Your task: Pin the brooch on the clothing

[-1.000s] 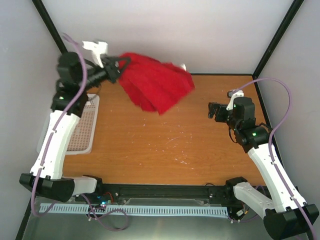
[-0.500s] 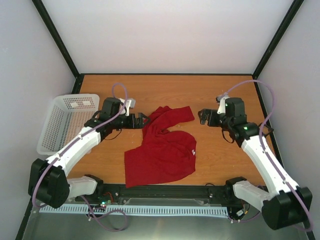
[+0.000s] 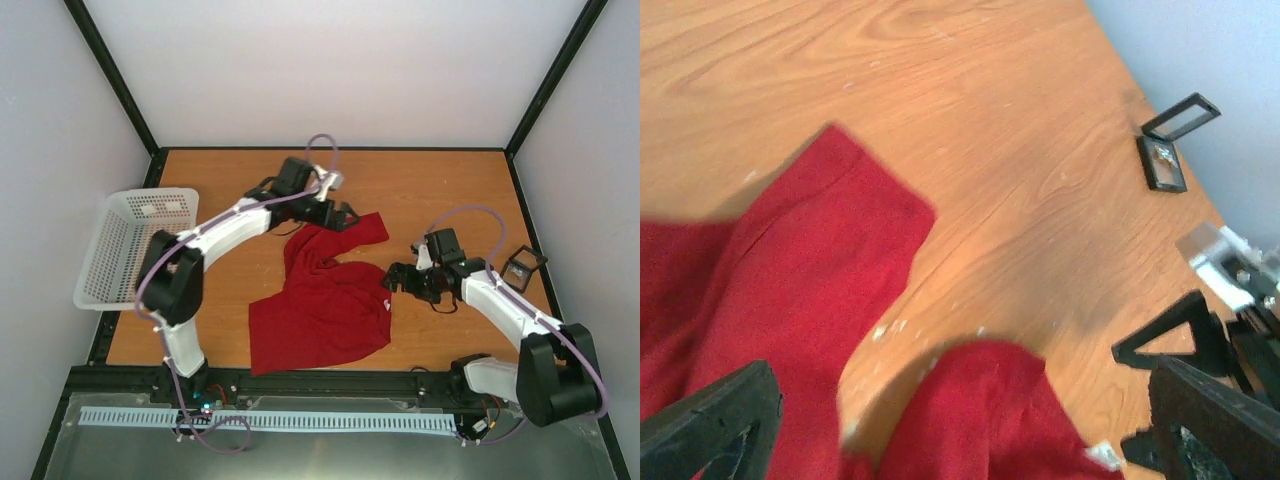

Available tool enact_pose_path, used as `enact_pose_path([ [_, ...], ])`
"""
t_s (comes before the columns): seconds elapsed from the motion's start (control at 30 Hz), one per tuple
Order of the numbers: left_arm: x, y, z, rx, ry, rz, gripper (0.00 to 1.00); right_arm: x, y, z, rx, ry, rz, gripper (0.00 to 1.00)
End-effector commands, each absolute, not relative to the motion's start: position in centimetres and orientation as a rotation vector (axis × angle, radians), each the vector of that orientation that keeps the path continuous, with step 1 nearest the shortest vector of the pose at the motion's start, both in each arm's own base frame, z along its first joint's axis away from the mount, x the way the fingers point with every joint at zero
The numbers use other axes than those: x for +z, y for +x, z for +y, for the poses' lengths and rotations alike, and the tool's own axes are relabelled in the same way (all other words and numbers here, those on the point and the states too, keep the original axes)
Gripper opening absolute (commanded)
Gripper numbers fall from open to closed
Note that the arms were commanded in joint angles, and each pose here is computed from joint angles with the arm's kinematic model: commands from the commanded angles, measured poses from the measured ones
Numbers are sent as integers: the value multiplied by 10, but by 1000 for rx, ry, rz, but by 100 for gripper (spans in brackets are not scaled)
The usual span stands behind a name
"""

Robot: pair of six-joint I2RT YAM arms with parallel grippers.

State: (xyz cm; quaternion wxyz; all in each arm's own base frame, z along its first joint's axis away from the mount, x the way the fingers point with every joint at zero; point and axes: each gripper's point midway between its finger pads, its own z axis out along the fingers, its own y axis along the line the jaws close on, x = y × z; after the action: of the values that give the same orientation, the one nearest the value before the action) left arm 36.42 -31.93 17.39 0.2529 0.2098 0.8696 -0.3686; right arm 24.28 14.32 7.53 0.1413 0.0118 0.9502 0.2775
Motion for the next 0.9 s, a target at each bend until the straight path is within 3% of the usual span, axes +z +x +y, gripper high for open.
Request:
enact_pose_path([
  [0.0,139,359,-372,-930,880,2398,99,73,237,100,521,332,2730,99],
  [0.13,79,344,-383,-735,1010,2532,97,104,240,75,461,449,2555,100],
  [0.33,62,299,-384,-883,1138,2533,88,138,245,61,476,461,2391,100],
  [0.37,56,294,-381,-883,1143,2549,85,140,246,63,489,447,2385,100],
  [0.53,27,286,-365,-802,1097,2682,45,138,251,84,599,320,2422,100],
  [0.57,25,292,-359,-742,1059,2707,30,137,251,90,632,291,2432,100],
  [0.6,24,304,-349,-630,989,2725,10,137,251,96,665,255,2437,100],
  [0.63,31,317,-338,-550,908,2722,2,138,251,103,710,213,2437,100],
  [0.77,102,368,-286,-529,479,2594,1,138,244,141,979,5,2427,99],
  [0.87,168,379,-254,-773,286,2410,1,134,238,175,1121,-137,2425,100],
])
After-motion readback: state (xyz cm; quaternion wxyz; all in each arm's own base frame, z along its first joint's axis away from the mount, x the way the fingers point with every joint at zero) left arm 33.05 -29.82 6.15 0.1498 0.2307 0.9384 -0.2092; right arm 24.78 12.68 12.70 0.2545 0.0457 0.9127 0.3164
